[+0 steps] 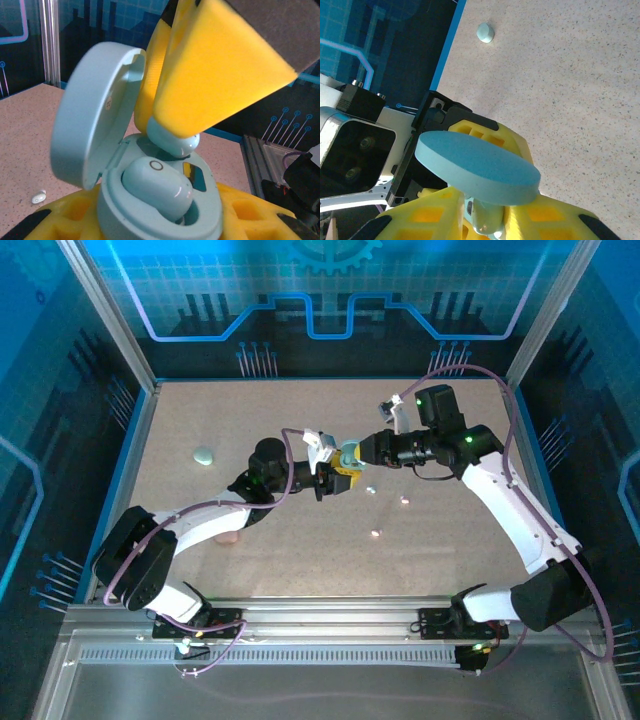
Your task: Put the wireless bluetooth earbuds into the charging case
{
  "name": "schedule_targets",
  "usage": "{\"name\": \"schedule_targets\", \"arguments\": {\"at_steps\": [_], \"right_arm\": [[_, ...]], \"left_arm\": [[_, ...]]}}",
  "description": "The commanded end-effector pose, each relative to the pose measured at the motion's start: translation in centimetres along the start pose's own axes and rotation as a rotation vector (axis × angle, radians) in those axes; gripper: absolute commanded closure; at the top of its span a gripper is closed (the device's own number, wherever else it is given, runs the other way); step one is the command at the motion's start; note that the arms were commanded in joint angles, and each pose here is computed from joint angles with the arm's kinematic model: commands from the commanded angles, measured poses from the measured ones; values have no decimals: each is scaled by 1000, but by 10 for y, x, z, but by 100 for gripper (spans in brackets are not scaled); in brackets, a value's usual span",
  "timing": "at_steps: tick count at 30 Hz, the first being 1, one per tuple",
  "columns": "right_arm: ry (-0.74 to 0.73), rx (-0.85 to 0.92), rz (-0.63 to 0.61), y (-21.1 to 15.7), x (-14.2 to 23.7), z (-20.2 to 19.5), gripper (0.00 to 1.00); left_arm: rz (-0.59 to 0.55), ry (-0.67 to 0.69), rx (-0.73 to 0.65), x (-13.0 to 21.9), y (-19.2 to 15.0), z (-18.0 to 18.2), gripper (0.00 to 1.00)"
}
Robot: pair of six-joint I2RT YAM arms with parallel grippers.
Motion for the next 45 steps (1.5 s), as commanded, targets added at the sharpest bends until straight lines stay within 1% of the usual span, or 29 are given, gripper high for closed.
{"name": "schedule_targets", "arguments": {"at_steps": [1, 6, 18, 24, 30, 34, 37, 40, 43, 45], "right_arm": [[-62, 19, -5, 3, 2, -3, 70], [-71, 24, -9, 3, 5, -2, 67], [-85, 35, -24, 5, 11, 1, 64], [-26, 48, -21, 5, 9, 7, 67], [-11, 72, -25, 6, 11, 11, 66], [23, 86, -21, 6, 10, 15, 67], [5, 89, -24, 5, 11, 13, 68], [43, 121, -27, 5, 12, 18, 70], [-28, 107, -29, 4, 13, 10, 66], [-54, 118, -36, 5, 15, 8, 67]], "left_arm": [[-45, -89, -57, -2, 22, -19, 65], [-45, -90, -58, -2, 21, -18, 65], [-51, -86, -62, -1, 23, -19, 65], [-49, -85, -61, -2, 22, -18, 65], [-49, -85, -62, -2, 22, -18, 65], [-49, -84, -62, -2, 23, -18, 65], [-51, -85, -63, -2, 24, -19, 65], [-52, -86, -66, -1, 24, -19, 65], [-51, -86, -64, -1, 24, -19, 65], [-53, -87, -65, -1, 24, -19, 65]]}}
Point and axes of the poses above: each hand's point on the last joint's axis, 136 mm out from that joint toward the fingers, its own x axis back along the fingers, its own z axis along the line the jaws close on, y = z × x, the point moved 4 cm from there along x, back along the fingers, and after that the axes turned 13 degrees about x, right-handed, at the moved point
